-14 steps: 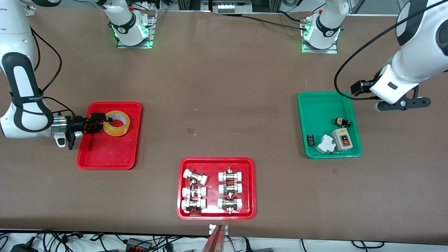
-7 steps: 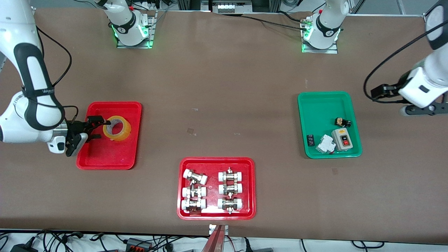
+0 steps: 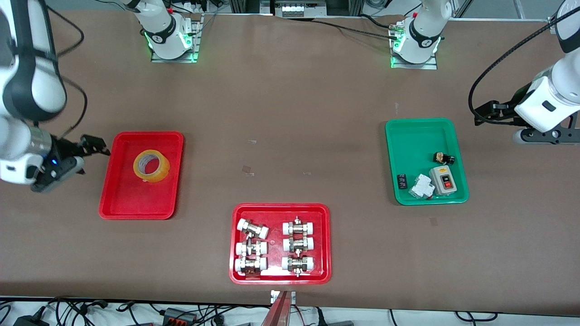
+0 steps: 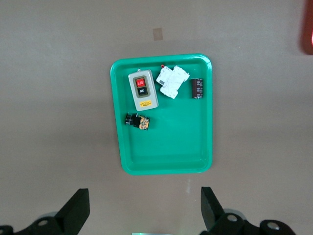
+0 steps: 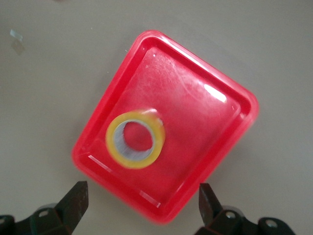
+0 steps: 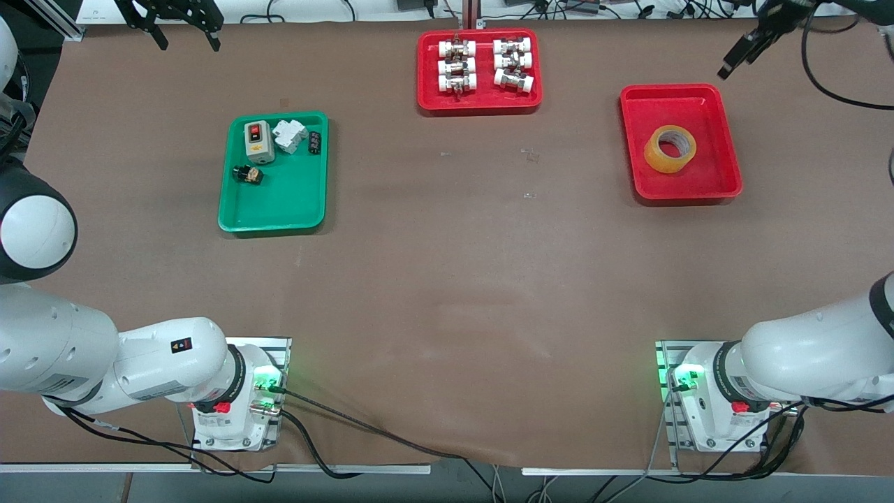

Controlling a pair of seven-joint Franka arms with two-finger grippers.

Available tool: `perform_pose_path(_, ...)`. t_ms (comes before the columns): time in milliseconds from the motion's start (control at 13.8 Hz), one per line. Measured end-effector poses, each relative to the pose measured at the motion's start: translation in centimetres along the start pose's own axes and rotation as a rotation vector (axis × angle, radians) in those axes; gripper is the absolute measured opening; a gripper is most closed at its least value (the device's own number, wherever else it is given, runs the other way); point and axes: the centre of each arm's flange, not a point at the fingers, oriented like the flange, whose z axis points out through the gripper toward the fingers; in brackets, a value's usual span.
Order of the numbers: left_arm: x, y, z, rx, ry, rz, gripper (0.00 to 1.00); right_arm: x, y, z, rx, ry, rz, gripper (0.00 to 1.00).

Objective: Left arm passes tape to right arm into tray

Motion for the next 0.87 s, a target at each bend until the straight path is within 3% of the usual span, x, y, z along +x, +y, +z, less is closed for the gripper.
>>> perform_pose_path(217, -0.1, -0.1, 0.0, 0.0, -0.003, -0.007, 1.0, -0.4, -6.3, -5.9, -0.071, -0.01, 0.152, 1.0)
perform_pose_path(434, -0.1, -0.2, 0.0, 0.0, -0.003, -0.011, 1.0, -1.0, -11.0, -9.4, -0.094, 0.019, 0.262, 1.0)
perform_pose_path(868, -0.1, -0.2, 0.0, 0.0, -0.003, -0.011, 1.0, -2.3, -12.1, -12.5, -0.105, 0.066, 0.391, 1.0)
